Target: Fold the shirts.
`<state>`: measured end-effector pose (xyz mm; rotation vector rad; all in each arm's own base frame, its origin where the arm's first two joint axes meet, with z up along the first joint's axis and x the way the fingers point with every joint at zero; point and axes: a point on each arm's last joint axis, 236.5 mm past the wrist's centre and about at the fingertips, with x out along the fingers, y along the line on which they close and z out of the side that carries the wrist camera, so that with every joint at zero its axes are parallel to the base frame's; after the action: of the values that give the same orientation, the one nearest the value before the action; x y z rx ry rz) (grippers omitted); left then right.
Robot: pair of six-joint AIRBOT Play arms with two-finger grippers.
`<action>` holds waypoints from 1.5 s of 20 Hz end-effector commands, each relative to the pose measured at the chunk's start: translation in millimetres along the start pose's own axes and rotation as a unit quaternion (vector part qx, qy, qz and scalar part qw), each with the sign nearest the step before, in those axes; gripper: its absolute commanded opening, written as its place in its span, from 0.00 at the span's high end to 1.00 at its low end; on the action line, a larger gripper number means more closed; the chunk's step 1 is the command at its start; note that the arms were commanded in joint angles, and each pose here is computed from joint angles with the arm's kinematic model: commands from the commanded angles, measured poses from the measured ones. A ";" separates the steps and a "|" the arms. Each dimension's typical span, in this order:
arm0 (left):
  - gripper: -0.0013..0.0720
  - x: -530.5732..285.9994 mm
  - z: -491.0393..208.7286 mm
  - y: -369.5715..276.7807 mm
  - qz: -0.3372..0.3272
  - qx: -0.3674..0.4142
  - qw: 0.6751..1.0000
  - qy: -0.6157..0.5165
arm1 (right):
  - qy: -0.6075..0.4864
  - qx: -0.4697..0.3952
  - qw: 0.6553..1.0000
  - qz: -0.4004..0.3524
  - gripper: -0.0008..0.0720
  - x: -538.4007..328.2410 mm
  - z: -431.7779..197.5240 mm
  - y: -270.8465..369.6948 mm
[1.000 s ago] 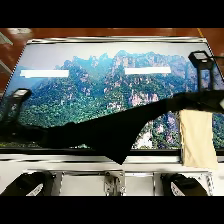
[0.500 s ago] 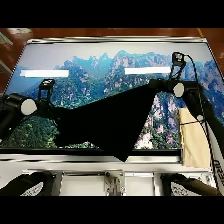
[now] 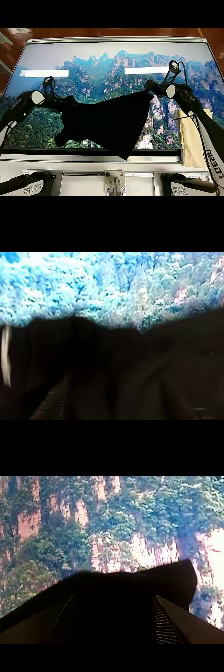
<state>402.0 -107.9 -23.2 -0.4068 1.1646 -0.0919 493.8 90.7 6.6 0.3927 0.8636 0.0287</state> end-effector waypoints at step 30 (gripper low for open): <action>0.93 -9.8 -143.9 81.0 -0.081 -0.007 0.974 0.213 | 0.432 0.099 0.893 0.084 0.08 -105.9 -349.4 8.8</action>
<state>255.4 -68.1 -91.5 -0.5188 1.5595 -0.3175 159.5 179.3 -105.1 0.6393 1.7517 0.3498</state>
